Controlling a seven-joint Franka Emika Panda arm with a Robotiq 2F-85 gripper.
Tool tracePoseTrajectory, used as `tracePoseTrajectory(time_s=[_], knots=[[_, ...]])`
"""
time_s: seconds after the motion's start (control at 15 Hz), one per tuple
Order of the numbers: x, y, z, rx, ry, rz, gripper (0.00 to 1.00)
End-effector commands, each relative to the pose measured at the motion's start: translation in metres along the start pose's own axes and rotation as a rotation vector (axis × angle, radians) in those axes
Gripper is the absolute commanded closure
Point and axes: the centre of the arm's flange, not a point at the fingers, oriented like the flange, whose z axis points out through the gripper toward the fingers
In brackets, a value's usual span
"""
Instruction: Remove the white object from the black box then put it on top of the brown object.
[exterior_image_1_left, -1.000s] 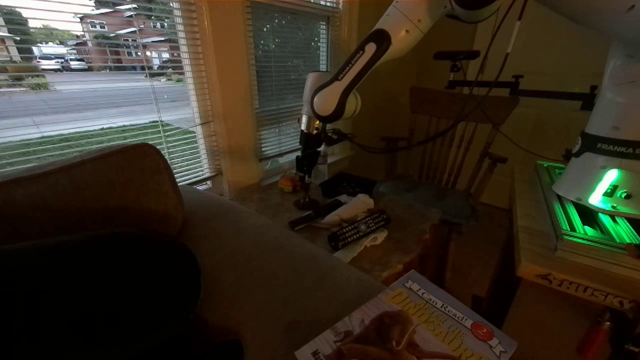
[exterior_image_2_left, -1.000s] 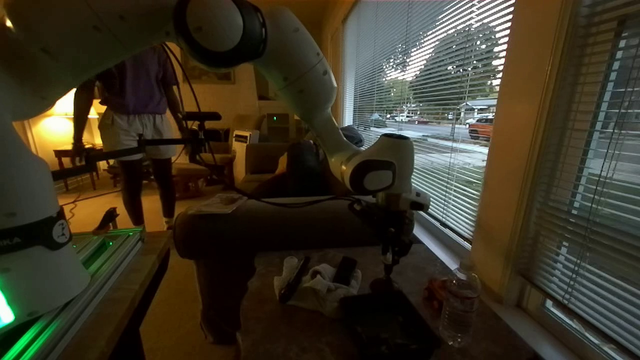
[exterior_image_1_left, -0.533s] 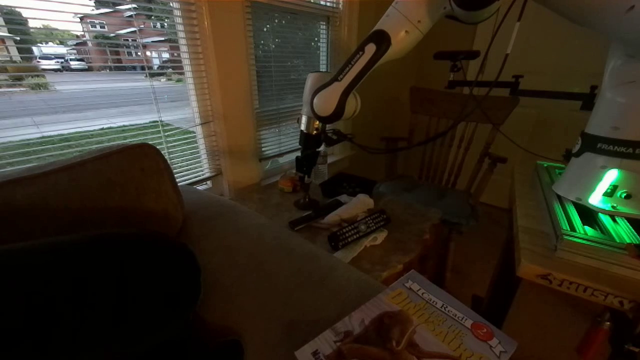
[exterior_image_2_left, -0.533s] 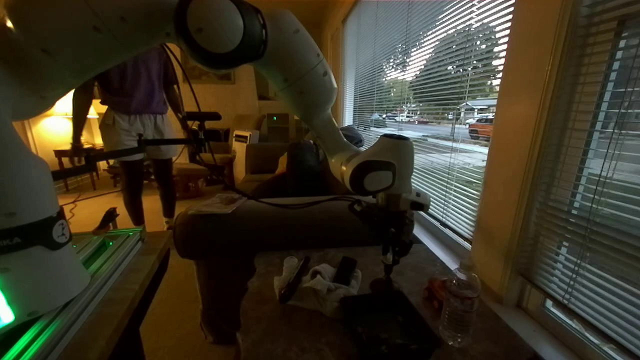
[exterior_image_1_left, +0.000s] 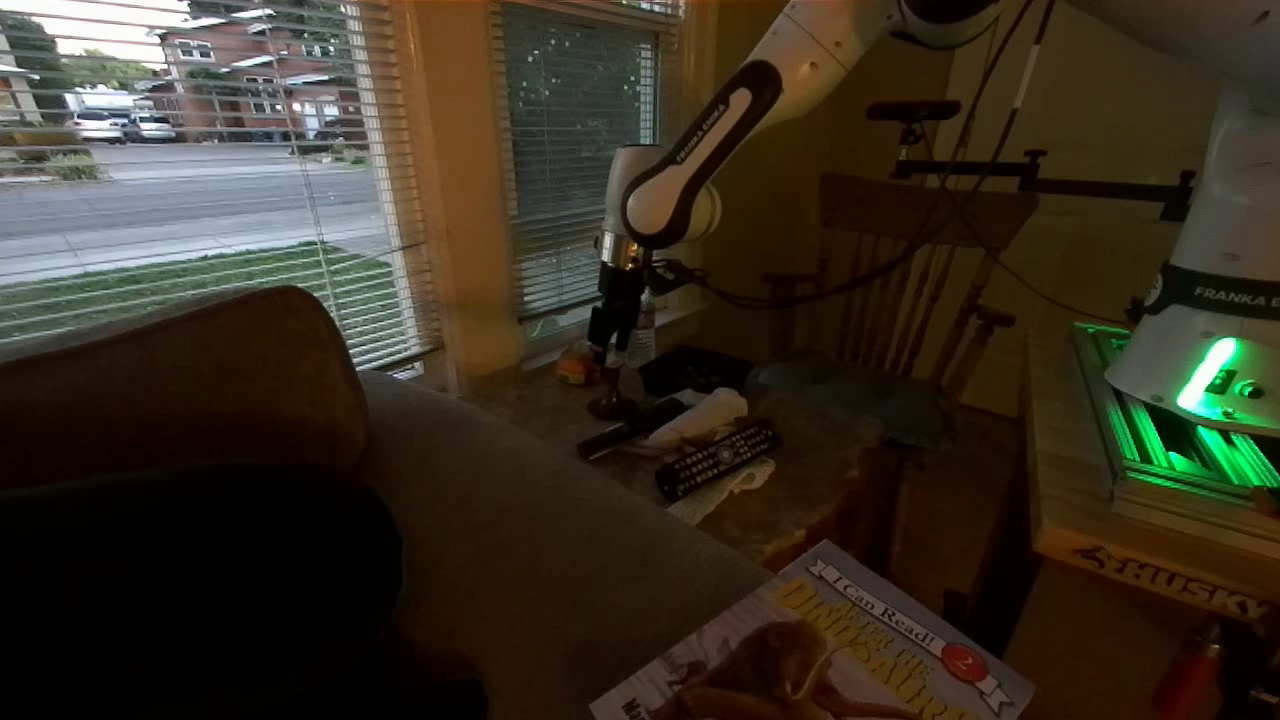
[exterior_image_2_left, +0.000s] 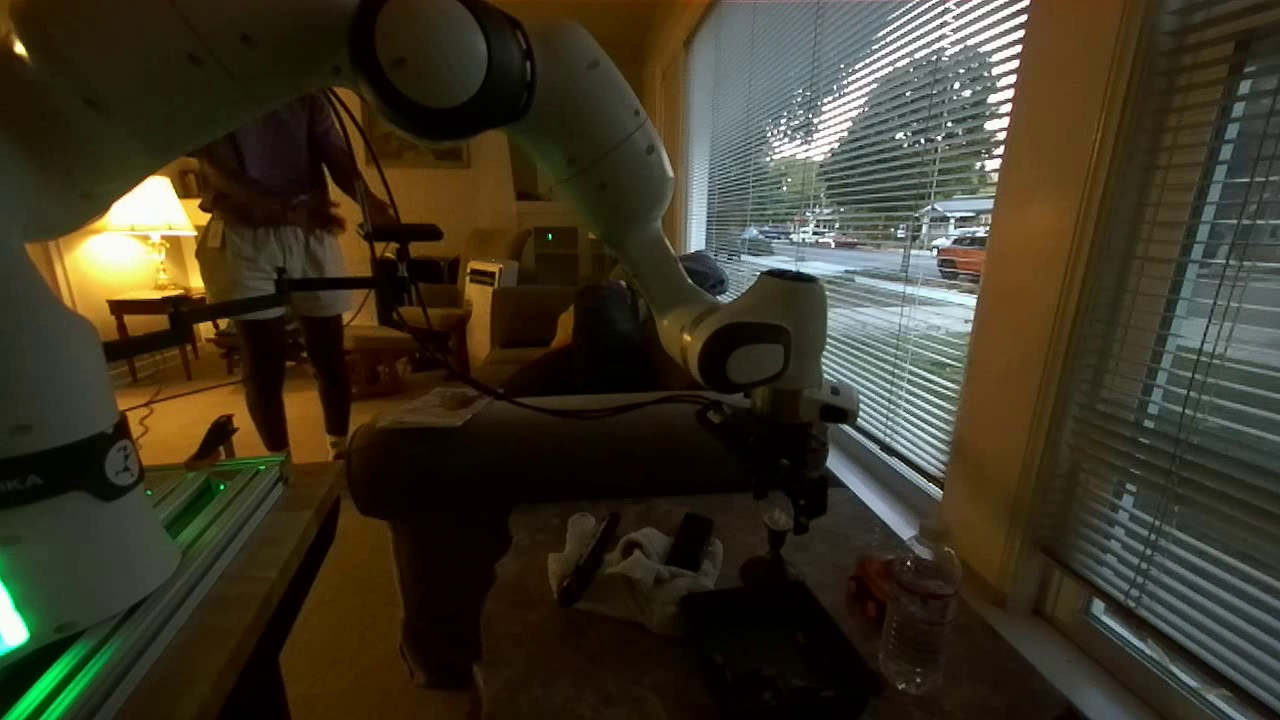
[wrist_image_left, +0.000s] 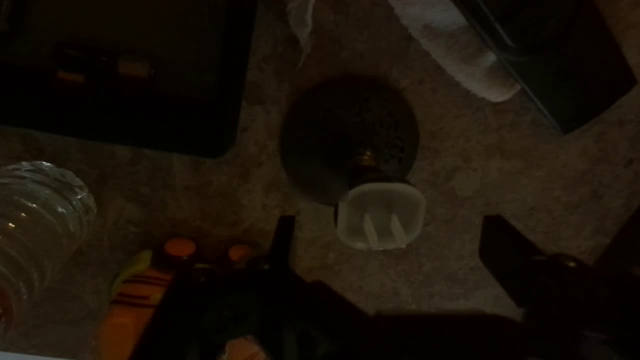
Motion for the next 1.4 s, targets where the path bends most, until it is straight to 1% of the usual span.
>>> tracePoseTrajectory(time_s=[0.0, 0.27, 0.6, 0.87, 0.93, 1.0, 1.07, 1.13, 1.33], knots=[[-0.004, -0.006, -0.016, -0.006, -0.012, -0.006, 0.0], [-0.013, -0.014, -0.054, -0.022, -0.03, 0.042, 0.0], [-0.037, -0.024, -0.124, -0.035, -0.068, 0.07, 0.0], [-0.064, -0.025, -0.169, -0.019, -0.104, 0.051, 0.0], [-0.072, -0.024, -0.178, -0.001, -0.103, 0.035, 0.0], [-0.083, -0.022, -0.186, 0.044, -0.08, 0.001, 0.0], [-0.089, -0.023, -0.19, 0.068, -0.049, -0.008, 0.0], [-0.052, -0.025, -0.169, 0.012, -0.075, 0.019, 0.0], [-0.069, -0.023, -0.183, 0.031, -0.059, 0.002, 0.0]])
